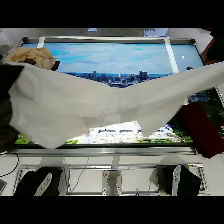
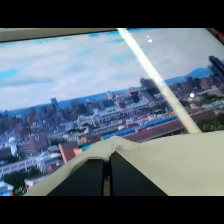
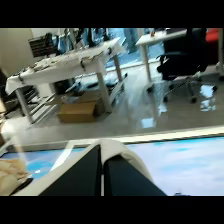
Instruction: Fold the shirts.
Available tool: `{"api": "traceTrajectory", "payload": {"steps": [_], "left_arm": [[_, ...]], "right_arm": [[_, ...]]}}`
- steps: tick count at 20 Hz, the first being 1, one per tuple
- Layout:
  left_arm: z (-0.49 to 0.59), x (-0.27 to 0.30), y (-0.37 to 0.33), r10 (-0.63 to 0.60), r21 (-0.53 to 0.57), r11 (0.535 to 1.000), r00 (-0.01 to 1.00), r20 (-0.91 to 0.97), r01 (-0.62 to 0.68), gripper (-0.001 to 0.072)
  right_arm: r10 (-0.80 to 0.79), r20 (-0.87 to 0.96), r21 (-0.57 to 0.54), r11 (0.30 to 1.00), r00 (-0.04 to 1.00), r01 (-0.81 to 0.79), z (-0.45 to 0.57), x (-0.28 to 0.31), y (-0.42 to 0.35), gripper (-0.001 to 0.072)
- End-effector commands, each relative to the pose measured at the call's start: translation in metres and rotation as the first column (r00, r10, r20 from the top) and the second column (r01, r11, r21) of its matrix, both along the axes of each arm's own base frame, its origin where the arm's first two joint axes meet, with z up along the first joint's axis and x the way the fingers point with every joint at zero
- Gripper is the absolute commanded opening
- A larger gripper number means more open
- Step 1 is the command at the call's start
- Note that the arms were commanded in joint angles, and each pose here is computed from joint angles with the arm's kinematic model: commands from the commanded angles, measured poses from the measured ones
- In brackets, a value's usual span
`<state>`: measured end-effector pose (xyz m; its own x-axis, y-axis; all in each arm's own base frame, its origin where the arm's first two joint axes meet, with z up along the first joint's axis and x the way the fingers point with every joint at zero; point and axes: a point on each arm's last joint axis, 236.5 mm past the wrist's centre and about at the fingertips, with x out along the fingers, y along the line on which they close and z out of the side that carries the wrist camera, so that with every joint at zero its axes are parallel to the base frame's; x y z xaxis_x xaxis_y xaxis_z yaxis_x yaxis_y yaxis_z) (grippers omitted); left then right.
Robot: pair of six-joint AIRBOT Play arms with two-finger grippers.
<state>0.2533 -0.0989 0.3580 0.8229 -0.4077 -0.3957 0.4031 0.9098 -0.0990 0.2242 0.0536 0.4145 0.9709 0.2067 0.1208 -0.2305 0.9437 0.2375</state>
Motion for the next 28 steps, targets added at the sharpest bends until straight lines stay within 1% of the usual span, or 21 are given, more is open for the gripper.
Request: {"api": "traceTrajectory", "payload": {"steps": [1,3,4,6,7,8,10,12,15,18,20,22,23,24,25,26,27,28], "left_arm": [[-0.066,0.014,0.009,0.030,0.059,0.998,0.970,-0.240,-0.016,0.0013],[-0.153,0.040,0.007,0.030,0.071,0.998,0.881,-0.473,0.003,0.0013],[-0.196,0.053,0.008,0.039,0.075,0.997,0.828,-0.559,0.003,0.0013],[-0.268,0.084,0.013,0.083,0.093,0.995,0.760,-0.645,-0.029,0.0013],[-0.296,0.102,0.017,0.108,0.105,0.993,0.743,-0.661,-0.051,0.0013],[-0.319,0.120,0.017,0.126,0.102,0.992,0.728,-0.674,-0.077,0.0013],[-0.359,0.159,0.011,0.138,0.049,0.989,0.722,-0.678,-0.143,0.0013],[-0.386,0.186,0.001,0.139,-0.028,0.976,0.712,-0.688,-0.217,0.0013],[-0.387,0.226,-0.006,0.145,-0.109,0.953,0.743,-0.653,-0.282,0.0014],[-0.329,0.275,-0.001,0.176,-0.161,0.943,0.848,-0.500,-0.291,0.0025],[-0.275,0.304,0.003,0.192,-0.193,0.941,0.911,-0.365,-0.276,0.0025],[-0.231,0.319,0.004,0.196,-0.223,0.939,0.941,-0.274,-0.261,0.0025],[-0.220,0.319,0.001,0.184,-0.227,0.942,0.946,-0.265,-0.247,0.0025],[-0.216,0.316,-0.002,0.167,-0.223,0.947,0.947,-0.274,-0.231,0.0071],[-0.218,0.311,-0.006,0.149,-0.217,0.952,0.943,-0.297,-0.218,0.0248],[-0.224,0.306,-0.009,0.132,-0.206,0.957,0.936,-0.326,-0.206,0.0374],[-0.231,0.299,-0.011,0.115,-0.193,0.962,0.927,-0.356,-0.193,0.0423],[-0.235,0.294,-0.014,0.100,-0.185,0.966,0.919,-0.381,-0.182,0.0422]], "right_arm": [[0.011,-0.068,0.021,1.000,0.998,-0.010,-0.007,0.015,-0.011,0.0025],[0.151,-0.204,0.140,0.982,0.967,-0.124,-0.048,0.042,-0.016,0.0026],[0.190,-0.256,0.192,0.971,0.948,-0.143,-0.072,0.056,-0.023,0.0026],[0.232,-0.358,0.271,0.953,0.904,-0.138,-0.128,0.090,-0.039,0.0026],[0.238,-0.413,0.312,0.944,0.879,-0.109,-0.161,0.110,-0.044,0.0026],[0.228,-0.464,0.327,0.942,0.856,-0.074,-0.193,0.128,-0.048,0.0026],[0.172,-0.540,0.308,0.951,0.824,0.003,-0.249,0.169,-0.050,0.0025],[0.133,-0.560,0.305,0.951,0.818,0.054,-0.284,0.211,-0.036,0.0025],[-0.059,-0.523,0.237,0.948,0.850,0.212,-0.321,0.264,-0.028,0.0026],[-0.265,-0.412,0.162,0.920,0.872,0.356,-0.322,0.285,-0.032,0.0025],[-0.307,-0.336,0.115,0.925,0.890,0.362,-0.305,0.295,-0.029,0.0025],[-0.292,-0.287,0.081,0.941,0.912,0.327,-0.286,0.304,-0.023,0.0028],[-0.288,-0.270,0.082,0.944,0.919,0.320,-0.277,0.306,-0.022,0.0067],[-0.277,-0.263,0.093,0.946,0.924,0.310,-0.270,0.309,-0.019,0.0268],[-0.267,-0.261,0.104,0.948,0.928,0.302,-0.265,0.310,-0.016,0.0459],[-0.250,-0.263,0.111,0.952,0.932,0.287,-0.261,0.312,-0.012,0.0481],[-0.231,-0.268,0.114,0.956,0.935,0.269,-0.259,0.313,-0.007,0.0481],[-0.220,-0.271,0.114,0.959,0.937,0.258,-0.259,0.313,-0.005,0.0480]]}}
